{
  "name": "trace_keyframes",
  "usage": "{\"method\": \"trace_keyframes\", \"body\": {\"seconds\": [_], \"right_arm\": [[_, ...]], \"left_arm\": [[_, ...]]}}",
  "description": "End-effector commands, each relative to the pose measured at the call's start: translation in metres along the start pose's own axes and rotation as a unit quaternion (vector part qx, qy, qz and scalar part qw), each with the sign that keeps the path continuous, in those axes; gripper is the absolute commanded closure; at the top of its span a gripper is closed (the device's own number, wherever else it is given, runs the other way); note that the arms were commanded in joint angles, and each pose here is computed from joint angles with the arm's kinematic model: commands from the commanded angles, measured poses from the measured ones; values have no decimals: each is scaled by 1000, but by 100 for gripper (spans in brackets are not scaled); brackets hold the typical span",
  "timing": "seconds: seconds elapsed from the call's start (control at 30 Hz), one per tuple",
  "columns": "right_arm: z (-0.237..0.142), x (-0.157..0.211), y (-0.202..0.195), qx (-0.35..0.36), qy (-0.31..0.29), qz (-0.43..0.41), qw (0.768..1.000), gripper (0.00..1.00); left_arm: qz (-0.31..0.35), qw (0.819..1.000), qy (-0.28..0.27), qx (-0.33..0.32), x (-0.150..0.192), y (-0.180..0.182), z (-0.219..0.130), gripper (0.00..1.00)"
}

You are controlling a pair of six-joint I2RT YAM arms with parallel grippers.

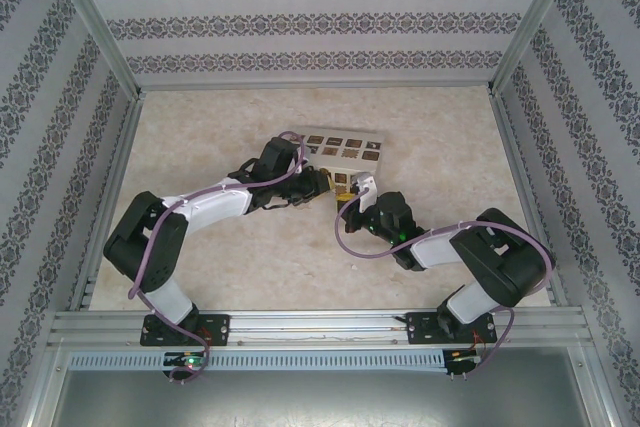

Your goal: Unlock the padlock with the key

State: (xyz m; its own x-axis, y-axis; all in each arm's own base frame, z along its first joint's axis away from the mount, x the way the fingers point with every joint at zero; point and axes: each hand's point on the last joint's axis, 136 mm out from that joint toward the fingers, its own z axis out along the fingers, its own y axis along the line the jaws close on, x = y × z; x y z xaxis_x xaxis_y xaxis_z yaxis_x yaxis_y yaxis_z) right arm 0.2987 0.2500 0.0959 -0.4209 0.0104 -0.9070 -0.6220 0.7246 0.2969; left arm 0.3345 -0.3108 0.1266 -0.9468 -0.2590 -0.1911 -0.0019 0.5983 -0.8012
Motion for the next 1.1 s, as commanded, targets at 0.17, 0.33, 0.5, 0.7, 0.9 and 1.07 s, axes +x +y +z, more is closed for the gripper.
{"method": "trace_keyframes", "body": {"seconds": [0.17, 0.33, 0.5, 0.7, 0.9, 1.07], "right_arm": [[-3, -36, 5, -15, -63, -2, 998, 100], [-8, -25, 1, -9, -51, 2, 999, 100], [-7, -26, 0, -8, -52, 4, 999, 100], [-9, -27, 1, -11, -54, 5, 998, 100], [-11, -22, 0, -10, -46, 7, 999, 100], [-15, -18, -2, -3, -43, 7, 999, 100]], "left_arm": [[13, 998, 33, 48, 12, -32, -10, 84], [12, 998, 34, 45, 12, -30, -10, 84], [11, 998, 32, 43, 12, -28, -10, 84], [10, 999, 31, 40, 12, -25, -9, 84], [8, 999, 26, 38, 10, -22, -10, 84], [6, 1000, 11, 25, 7, -12, -16, 84]]}}
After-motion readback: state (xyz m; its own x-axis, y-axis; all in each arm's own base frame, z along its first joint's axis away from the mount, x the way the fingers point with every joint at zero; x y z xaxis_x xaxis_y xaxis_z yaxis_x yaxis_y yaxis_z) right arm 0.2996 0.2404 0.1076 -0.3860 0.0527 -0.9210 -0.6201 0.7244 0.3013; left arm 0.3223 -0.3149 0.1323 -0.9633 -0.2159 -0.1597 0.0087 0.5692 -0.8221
